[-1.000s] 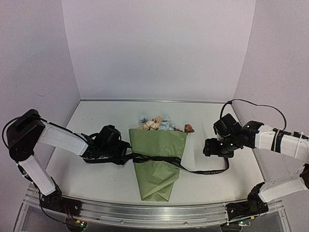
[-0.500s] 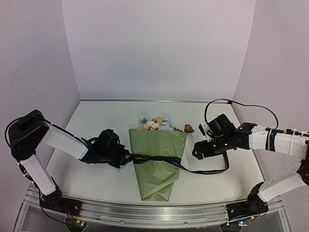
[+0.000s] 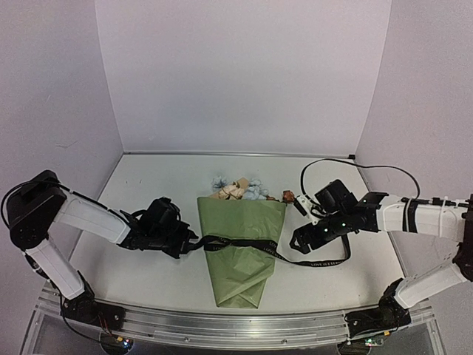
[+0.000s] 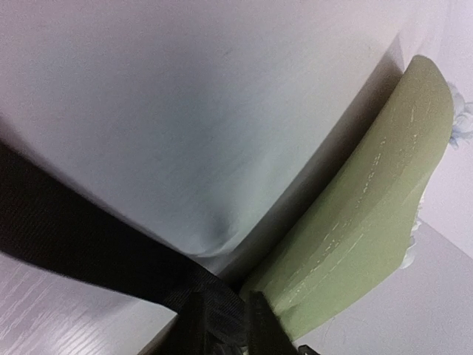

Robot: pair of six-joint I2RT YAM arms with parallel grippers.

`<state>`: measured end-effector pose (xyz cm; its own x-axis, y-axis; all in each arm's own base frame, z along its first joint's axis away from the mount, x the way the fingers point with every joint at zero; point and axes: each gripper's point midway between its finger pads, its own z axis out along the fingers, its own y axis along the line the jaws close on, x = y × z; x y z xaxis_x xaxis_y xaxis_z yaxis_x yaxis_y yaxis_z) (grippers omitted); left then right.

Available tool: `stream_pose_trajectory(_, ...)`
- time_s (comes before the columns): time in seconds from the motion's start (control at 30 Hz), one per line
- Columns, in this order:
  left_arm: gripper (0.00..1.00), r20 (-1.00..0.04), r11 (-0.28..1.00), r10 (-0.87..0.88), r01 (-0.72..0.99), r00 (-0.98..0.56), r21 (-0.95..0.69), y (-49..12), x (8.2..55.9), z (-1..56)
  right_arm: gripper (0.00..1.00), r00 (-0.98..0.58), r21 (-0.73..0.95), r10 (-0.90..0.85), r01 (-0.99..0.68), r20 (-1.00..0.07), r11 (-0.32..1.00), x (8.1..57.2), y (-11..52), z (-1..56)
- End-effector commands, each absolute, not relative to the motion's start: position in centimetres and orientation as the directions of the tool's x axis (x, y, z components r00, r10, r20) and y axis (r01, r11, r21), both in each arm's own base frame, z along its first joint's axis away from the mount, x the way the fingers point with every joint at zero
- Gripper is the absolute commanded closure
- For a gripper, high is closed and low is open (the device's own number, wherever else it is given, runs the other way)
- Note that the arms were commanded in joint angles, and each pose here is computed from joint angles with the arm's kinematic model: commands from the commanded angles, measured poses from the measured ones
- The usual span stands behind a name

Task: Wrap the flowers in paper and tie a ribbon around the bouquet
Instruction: Tie the ribbon around the folded bouquet.

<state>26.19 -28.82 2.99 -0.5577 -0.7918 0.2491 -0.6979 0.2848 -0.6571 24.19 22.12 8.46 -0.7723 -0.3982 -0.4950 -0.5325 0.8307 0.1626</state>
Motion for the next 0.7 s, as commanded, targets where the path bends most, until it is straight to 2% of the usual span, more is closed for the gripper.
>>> stream_pose_trajectory(0.0,0.61,0.212,0.296,-0.806,-0.687,-0.552,-0.663,-27.8,25.8,6.0,0.17,-0.745,0.134,-0.421,-0.557,-0.517,0.82,24.3,22.0,8.8)
stream_pose_trajectory(0.03,0.55,0.211,0.283,-0.815,-0.689,-0.539,-0.668,-27.6,25.7,6.2,0.17,-0.745,0.131,-0.42,-0.555,-0.519,0.822,24.3,21.9,8.8)
stream_pose_trajectory(0.17,0.42,0.261,0.247,-0.811,-0.711,-0.523,-0.659,-28.6,24.4,5.6,0.17,-0.746,0.132,-0.418,-0.553,-0.518,0.823,24.1,21.8,8.7)
stream_pose_trajectory(0.3,0.33,0.324,0.186,-0.8,-0.721,-0.506,-0.667,-30.4,23.8,4.5,0.17,-0.747,0.133,-0.413,-0.55,-0.521,0.825,23.9,21.6,8.7)
stream_pose_trajectory(0.43,0.23,0.333,0.168,-0.802,-0.722,-0.497,-0.672,-31.2,24.2,4.1,0.17,-0.746,0.132,-0.408,-0.546,-0.527,0.827,23.7,21.3,8.8)
stream_pose_trajectory(0.67,0.2,0.358,0.063,-0.835,-0.72,-0.417,-0.691,-30.5,25.2,3.2,0.18,-0.747,0.144,-0.398,-0.543,-0.532,0.827,23.4,21.3,9.0)
